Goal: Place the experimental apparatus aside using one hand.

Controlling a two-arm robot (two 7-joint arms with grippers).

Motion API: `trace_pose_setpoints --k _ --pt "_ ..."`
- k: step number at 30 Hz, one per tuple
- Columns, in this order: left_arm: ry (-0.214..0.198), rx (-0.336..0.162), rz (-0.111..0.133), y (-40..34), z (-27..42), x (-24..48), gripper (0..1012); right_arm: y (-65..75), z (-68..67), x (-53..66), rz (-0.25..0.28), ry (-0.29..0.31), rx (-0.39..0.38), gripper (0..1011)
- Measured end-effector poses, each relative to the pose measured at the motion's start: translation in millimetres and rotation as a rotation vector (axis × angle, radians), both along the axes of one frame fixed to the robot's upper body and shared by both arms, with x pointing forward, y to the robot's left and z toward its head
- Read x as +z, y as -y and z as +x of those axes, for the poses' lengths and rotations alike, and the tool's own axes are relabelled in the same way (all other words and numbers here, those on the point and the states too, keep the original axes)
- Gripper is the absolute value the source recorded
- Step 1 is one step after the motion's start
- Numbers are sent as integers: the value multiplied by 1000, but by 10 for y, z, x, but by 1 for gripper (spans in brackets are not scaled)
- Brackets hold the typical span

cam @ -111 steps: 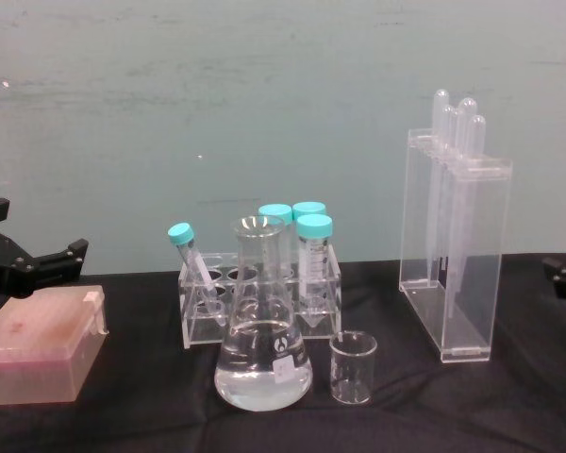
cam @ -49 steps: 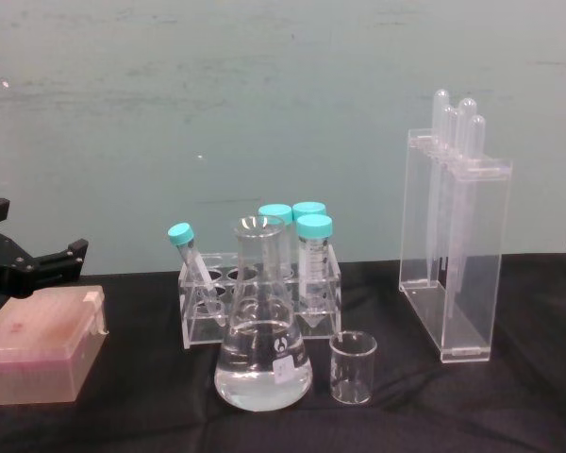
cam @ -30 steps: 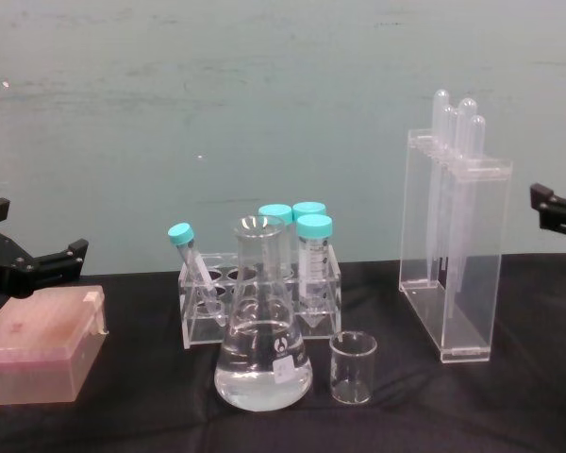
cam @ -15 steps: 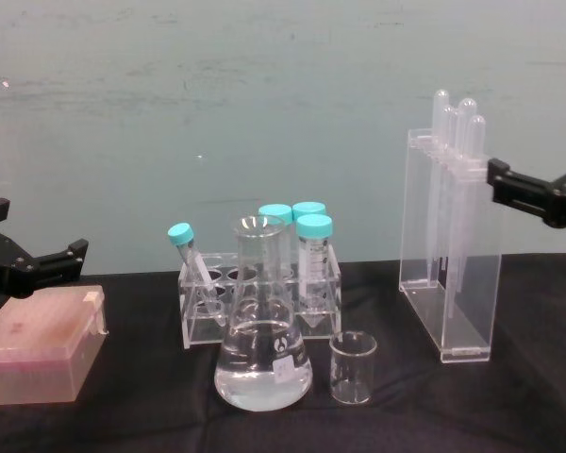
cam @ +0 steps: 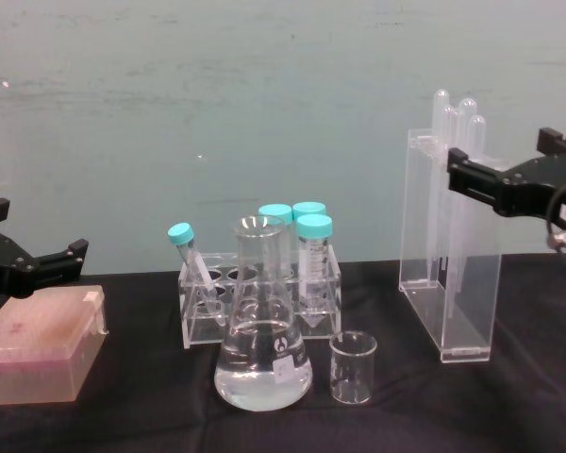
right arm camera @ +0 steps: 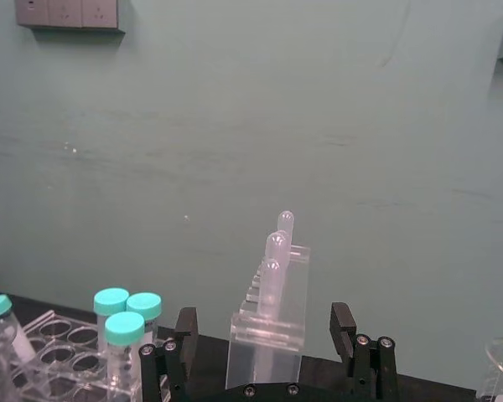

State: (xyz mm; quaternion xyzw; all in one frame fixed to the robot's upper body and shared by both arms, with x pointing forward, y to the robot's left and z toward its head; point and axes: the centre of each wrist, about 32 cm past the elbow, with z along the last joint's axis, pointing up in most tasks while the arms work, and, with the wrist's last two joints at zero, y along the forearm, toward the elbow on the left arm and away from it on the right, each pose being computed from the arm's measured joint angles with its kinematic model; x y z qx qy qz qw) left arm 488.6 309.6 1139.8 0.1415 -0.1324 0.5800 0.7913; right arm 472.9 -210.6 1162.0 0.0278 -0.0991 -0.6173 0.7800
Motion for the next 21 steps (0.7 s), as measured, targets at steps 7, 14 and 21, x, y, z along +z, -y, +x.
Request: trace_pose_setpoints --k 7,14,21 --pt "0 0 0 0 0 0 1000 -170 74 -10 13 15 -47 1010" --pt "0 0 0 0 0 0 1000 -305 156 -28 20 21 -88 1010" --pt "0 0 0 0 0 0 1000 -360 236 -34 29 17 -105 1010"
